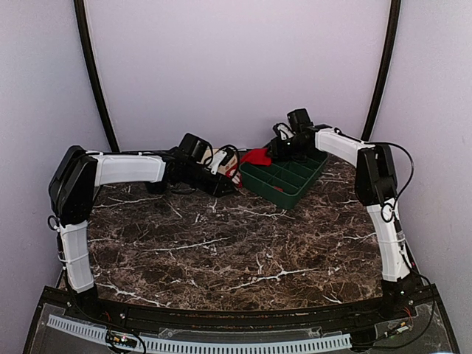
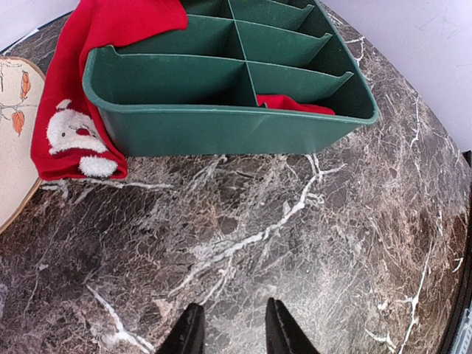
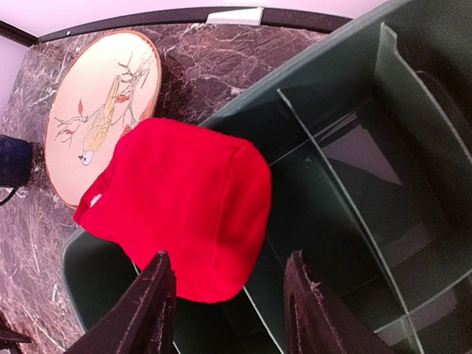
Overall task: Roll the socks
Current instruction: Pick up the sock from the storage box.
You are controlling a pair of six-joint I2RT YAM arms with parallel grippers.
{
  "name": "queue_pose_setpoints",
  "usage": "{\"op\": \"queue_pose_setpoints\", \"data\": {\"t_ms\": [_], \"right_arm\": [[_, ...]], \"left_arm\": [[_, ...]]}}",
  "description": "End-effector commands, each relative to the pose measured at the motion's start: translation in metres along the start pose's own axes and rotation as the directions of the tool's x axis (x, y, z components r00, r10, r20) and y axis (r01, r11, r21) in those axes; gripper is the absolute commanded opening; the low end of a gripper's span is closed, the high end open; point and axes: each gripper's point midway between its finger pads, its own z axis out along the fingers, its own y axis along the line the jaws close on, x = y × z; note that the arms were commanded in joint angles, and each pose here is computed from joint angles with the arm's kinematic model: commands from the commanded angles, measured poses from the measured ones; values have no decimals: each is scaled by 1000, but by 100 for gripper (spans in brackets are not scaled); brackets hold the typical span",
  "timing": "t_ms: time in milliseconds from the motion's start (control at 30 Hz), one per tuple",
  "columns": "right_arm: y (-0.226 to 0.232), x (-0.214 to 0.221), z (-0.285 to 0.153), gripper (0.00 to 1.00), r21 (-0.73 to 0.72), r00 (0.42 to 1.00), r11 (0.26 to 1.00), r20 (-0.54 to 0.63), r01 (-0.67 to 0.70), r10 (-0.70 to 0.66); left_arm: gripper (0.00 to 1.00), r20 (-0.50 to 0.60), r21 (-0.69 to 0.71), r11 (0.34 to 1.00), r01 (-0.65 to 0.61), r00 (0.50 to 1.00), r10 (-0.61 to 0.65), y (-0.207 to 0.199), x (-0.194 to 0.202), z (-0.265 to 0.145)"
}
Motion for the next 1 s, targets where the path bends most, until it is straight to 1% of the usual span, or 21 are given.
{"op": "queue_pose_setpoints", "data": {"t_ms": [0,433,500,600,767,900,967], "right_arm": [[4,-10,6,47,-60,999,998,34,-31,33],[-4,-11,23,45,-127,994,987,29,-99,103],[-2,-10,24,40,-151,994,983,27,-104,109],[0,-10,25,28,-182,993,977,24,-112,119],[4,-16,16,20,-203,993,975,54,-91,104],[13,-21,7,4,-231,995,971,70,-54,72],[17,-24,2,0,-251,995,967,82,-34,57]], "left_arm": [[30,60,11,1000,-8,998,7,-6,-18,-21],[30,59,13,1000,-13,998,12,-6,-17,-20],[30,57,9,1000,-13,998,12,-5,-16,-20],[30,55,6,1000,-11,998,10,-5,-16,-19],[30,52,-1,1000,-8,999,8,-3,-15,-19],[30,53,-4,1000,-4,999,4,-3,-15,-20],[30,56,-11,1000,-3,998,4,-3,-16,-21]]}}
